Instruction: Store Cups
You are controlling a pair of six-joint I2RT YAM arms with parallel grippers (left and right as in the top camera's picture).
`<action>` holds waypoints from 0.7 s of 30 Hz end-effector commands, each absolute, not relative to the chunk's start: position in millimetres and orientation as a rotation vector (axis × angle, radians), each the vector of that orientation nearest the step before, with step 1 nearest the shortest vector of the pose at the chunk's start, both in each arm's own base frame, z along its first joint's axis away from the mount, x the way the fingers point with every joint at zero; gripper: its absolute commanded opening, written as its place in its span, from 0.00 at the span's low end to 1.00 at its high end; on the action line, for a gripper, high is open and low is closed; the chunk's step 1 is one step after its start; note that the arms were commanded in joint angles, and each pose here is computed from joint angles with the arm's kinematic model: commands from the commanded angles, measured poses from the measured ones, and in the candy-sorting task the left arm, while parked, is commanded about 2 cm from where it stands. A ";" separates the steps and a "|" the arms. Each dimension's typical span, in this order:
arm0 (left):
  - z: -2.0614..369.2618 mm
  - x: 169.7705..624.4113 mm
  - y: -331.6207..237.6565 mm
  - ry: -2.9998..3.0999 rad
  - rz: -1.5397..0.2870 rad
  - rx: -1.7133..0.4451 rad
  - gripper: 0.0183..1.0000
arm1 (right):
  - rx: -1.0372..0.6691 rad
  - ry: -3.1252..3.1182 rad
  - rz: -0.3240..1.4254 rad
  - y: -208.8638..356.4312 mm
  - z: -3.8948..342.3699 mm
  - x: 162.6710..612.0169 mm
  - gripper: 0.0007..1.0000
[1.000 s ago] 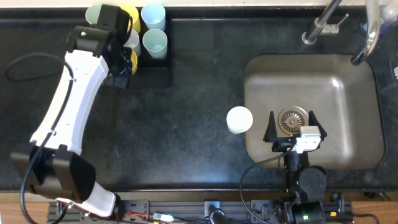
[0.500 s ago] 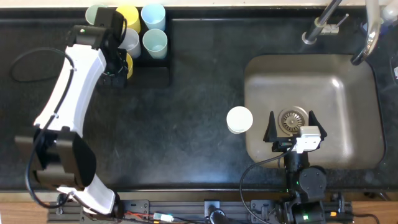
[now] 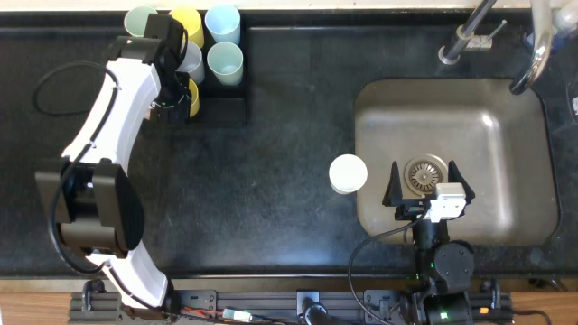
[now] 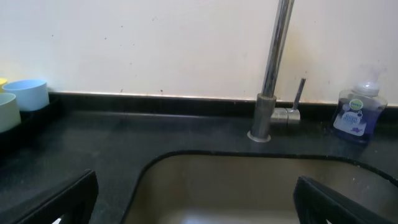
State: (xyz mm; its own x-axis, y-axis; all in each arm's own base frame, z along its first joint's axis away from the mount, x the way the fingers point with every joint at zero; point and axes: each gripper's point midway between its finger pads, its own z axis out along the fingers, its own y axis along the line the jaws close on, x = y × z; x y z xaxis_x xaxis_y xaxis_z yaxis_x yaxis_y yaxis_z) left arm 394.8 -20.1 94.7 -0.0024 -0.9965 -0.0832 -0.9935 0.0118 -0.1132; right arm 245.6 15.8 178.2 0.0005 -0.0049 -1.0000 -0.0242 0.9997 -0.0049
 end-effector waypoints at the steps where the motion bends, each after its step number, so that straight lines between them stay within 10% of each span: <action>1: 90.2 393.7 -18.6 2.137 -0.010 -2.117 0.10 | -0.025 1.568 0.018 16.0 175.5 245.9 1.00; 10: 120.1 390.9 -15.0 2.091 -0.064 -2.080 0.49 | -0.025 1.568 0.018 16.0 175.5 245.9 1.00; 16: 214.4 381.9 0.4 1.887 -0.234 -1.918 0.67 | -0.025 1.568 0.018 16.0 175.5 245.9 1.00; 21: 349.1 419.2 18.6 1.779 -0.302 -1.047 0.84 | -0.025 1.568 0.018 16.0 175.5 245.9 1.00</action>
State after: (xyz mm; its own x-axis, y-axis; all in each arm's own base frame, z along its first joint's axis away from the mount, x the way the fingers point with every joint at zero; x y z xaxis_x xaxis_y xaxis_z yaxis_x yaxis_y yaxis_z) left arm 414.8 3.0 278.6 0.0042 -0.9714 -0.2376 -0.7312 0.1591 -0.6634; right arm 245.6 15.8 178.2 0.0005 -0.0049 -1.0000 -0.0246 0.9997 -0.0049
